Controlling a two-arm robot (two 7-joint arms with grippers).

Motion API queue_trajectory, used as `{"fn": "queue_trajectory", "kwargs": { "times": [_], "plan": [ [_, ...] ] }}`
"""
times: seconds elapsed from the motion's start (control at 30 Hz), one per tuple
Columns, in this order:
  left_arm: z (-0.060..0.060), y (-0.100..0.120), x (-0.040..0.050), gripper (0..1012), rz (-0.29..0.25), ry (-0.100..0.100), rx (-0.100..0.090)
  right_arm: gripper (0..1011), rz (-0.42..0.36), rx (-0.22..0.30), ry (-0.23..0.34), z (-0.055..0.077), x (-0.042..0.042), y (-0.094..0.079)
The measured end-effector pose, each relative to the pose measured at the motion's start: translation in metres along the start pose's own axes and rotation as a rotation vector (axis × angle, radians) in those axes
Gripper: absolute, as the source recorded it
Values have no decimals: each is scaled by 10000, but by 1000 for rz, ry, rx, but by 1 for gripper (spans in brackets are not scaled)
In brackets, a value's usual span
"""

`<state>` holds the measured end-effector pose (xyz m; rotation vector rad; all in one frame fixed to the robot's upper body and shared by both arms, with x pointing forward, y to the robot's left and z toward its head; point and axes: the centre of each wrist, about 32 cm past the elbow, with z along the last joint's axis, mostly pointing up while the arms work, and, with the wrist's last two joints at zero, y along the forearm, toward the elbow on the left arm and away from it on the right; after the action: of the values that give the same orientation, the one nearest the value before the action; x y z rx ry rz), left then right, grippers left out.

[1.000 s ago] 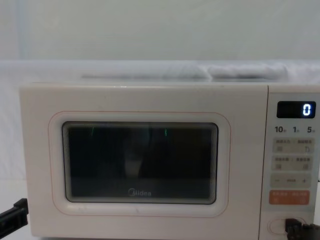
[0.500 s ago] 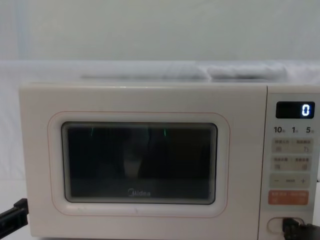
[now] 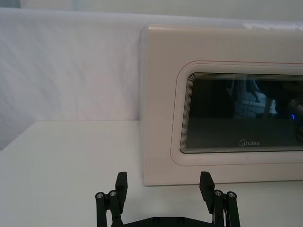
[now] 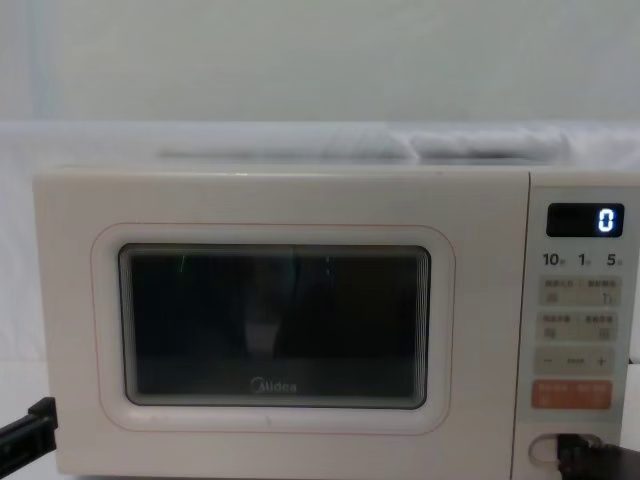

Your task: Press the button to open the microwave door with one hand; close the microwave door with the other hand.

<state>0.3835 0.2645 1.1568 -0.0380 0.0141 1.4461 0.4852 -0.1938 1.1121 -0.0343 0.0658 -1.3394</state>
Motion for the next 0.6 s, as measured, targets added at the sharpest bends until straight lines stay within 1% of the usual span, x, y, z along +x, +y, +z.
{"fn": "queue_trajectory", "kwargs": {
  "times": [0.27, 0.43, 0.6],
  "plan": [
    [0, 0, 0, 1001, 0, 0, 0, 0, 7, 0, -4, 7, -51, 41],
    [0, 0, 0, 1001, 0, 0, 0, 0, 16, -3, -5, 6, -97, 60],
    [0, 0, 0, 1001, 0, 0, 0, 0, 18, -4, -7, 5, -119, 77]
  ]
}}
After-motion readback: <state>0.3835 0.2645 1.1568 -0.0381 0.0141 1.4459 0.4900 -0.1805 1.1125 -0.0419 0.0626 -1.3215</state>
